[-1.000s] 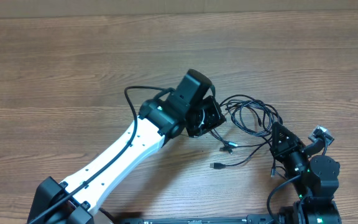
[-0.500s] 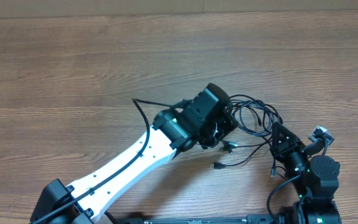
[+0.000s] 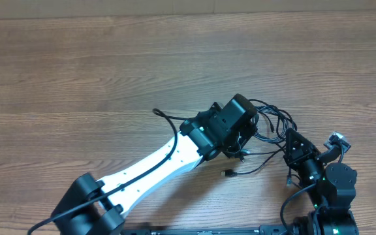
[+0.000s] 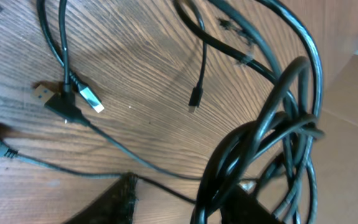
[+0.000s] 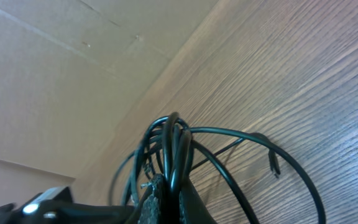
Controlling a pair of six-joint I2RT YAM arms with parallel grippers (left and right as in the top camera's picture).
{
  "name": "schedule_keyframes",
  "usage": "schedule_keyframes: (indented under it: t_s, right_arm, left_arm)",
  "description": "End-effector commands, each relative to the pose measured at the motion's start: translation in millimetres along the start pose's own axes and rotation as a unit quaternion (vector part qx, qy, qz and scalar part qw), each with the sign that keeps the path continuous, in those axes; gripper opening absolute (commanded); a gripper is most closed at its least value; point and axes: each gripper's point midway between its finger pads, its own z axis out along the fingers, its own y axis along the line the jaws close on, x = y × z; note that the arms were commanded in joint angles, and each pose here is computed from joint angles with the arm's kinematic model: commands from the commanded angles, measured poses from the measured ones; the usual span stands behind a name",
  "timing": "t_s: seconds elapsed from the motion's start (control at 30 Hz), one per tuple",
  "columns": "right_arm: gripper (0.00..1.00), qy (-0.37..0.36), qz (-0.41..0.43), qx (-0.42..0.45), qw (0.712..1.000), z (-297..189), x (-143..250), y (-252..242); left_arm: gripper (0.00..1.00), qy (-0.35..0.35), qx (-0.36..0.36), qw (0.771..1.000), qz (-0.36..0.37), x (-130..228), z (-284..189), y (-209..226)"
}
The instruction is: Untangle cables
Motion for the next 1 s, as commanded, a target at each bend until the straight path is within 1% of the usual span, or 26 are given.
schedule_keyframes:
  t_s: [0.0,0.03,0.1,0.2,0.3,0.57,0.97]
  right_arm:
    - [0.04,-0.015,-0.007,-0.009,1.000,-3,-8,7]
    - [0.04,-0.016,-0.007,-0.009,1.000,-3,-8,7]
    - [0.04,-0.016,-0.007,-0.009,1.000,-3,-8,7]
    - [0.04,-0.015,-0.007,-0.009,1.000,-3,-8,7]
    - [0.04,-0.015,-0.007,-0.009,1.000,-3,-8,7]
    - [0.04,-0.015,-0.007,-0.008,1.000,-3,-8,7]
    - [0.04,-0.017,-0.008,-0.002,1.000,-3,-8,4]
  left_arm:
    - [0.35,0.011,0.002,1.000,0.002,4,5,-4]
    - [0.33,0.013,0.003,1.000,0.004,5,4,-5]
    - [0.25,0.023,0.011,0.999,0.020,9,4,-8]
    - [0.11,0.046,0.021,0.998,0.045,18,1,-13]
    - [0.04,0.061,0.024,0.996,0.054,23,-2,-14]
    - [0.04,0.065,0.041,0.992,0.097,25,-16,-21]
    - [0.04,0.056,0.073,0.992,0.083,1,-66,-35]
